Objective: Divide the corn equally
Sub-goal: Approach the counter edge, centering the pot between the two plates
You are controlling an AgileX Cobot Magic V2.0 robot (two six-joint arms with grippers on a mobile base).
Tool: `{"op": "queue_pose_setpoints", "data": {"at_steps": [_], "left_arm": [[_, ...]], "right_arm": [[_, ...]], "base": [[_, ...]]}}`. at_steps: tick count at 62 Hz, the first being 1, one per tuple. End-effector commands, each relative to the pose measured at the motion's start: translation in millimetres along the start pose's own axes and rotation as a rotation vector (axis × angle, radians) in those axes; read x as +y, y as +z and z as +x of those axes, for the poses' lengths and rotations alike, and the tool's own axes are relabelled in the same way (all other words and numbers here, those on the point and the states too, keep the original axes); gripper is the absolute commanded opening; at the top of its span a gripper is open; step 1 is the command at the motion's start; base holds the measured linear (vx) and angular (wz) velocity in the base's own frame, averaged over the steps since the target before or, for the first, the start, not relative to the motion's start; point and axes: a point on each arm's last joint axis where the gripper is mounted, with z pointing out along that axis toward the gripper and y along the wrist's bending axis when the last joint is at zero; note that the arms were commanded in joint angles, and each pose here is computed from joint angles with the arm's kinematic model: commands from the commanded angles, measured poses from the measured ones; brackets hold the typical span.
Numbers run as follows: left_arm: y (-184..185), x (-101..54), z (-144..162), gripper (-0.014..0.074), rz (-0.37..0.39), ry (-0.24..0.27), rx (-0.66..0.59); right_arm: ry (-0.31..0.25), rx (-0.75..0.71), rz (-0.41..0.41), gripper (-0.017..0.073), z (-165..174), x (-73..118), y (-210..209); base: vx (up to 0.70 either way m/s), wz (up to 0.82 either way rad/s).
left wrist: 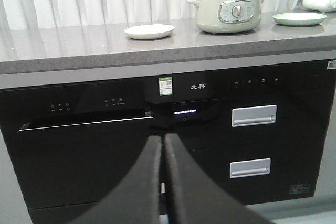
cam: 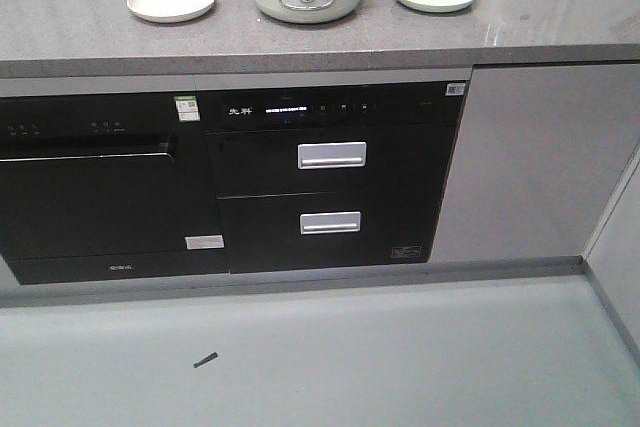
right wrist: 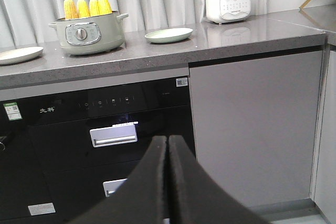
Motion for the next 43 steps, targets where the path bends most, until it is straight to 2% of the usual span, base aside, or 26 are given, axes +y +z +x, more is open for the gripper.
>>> {"op": "queue_pose_setpoints", "data": {"at_steps": [1, 43], "left_arm": [[-0.5, 0.1, -2.5, -0.0006, -0.001, -0.007, -0.075], [-0.5, 0.1, -2.5, -0.0006, -0.001, -0.007, -0.075]], "right_arm": [[-0.017, -0.070, -0.001, -0.0006, -4.4, 0.1, -0.2], [-0.017, -0.070, -0.001, -0.0006, -4.4, 0.1, -0.2]], "base": [[0.10, 0.00], [0.11, 0.01]]}}
